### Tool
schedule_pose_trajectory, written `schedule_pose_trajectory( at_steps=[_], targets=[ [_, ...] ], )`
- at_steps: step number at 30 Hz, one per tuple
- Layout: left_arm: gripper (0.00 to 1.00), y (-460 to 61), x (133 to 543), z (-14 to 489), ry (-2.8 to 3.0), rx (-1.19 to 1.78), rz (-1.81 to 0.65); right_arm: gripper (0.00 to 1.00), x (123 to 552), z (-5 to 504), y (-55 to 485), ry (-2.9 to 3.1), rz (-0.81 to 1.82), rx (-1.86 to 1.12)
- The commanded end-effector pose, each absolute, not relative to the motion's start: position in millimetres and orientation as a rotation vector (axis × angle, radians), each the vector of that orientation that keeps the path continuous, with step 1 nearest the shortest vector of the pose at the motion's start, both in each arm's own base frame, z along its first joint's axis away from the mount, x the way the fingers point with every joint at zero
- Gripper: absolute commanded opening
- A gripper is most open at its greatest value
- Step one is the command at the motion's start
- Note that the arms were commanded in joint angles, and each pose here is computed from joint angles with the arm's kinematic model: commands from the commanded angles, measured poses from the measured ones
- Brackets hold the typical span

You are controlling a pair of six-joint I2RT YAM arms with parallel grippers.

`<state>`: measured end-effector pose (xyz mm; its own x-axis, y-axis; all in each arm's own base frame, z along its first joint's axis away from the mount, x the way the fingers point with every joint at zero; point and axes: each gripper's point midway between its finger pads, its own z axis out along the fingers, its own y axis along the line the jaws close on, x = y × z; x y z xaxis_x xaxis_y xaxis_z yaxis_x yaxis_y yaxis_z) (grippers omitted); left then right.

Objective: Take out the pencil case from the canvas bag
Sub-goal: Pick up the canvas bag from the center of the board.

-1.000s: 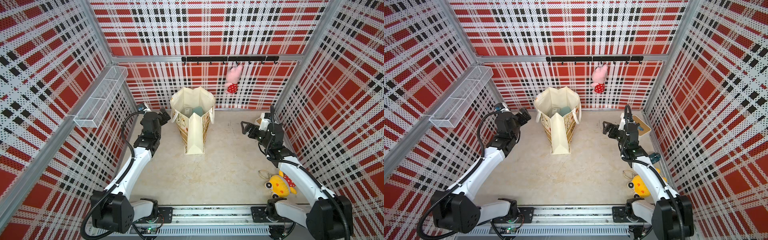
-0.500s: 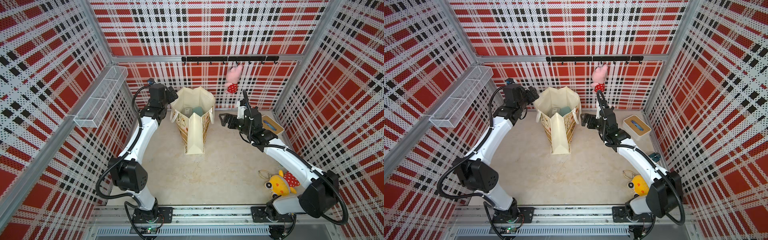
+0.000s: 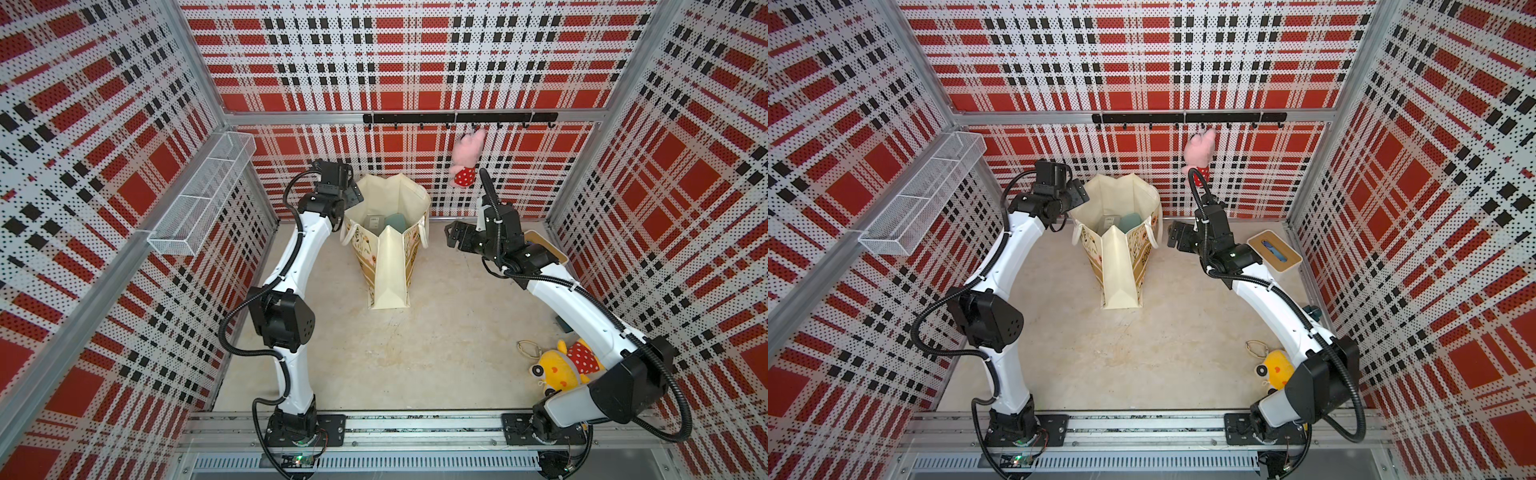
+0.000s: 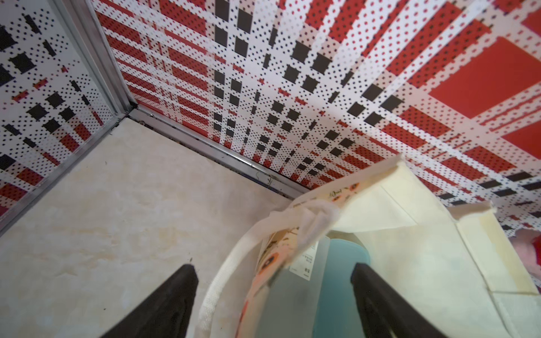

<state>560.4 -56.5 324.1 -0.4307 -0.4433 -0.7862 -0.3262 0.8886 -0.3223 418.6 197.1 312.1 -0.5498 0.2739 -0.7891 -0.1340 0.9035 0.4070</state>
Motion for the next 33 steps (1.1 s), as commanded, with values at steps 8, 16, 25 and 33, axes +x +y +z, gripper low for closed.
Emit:
schedule_pose_trajectory(
  at_steps=[8,16,25,33],
  targets=[
    [0.8,-61,574,310,2.169,-0.423,-0.305,0.93,422,302,202,2.151,0.506,0.096],
    [0.69,-64,571,293,2.229,-0.386,-0.281,0.92,424,296,201,2.178,0.481,0.094],
    [0.82,-65,559,307,2.221,-0.372,-0.251,0.91,428,292,205,2.197,0.478,0.083],
    [0.87,-70,549,335,2.163,-0.338,-0.293,0.92,428,289,209,2.203,0.493,0.074]
  ],
)
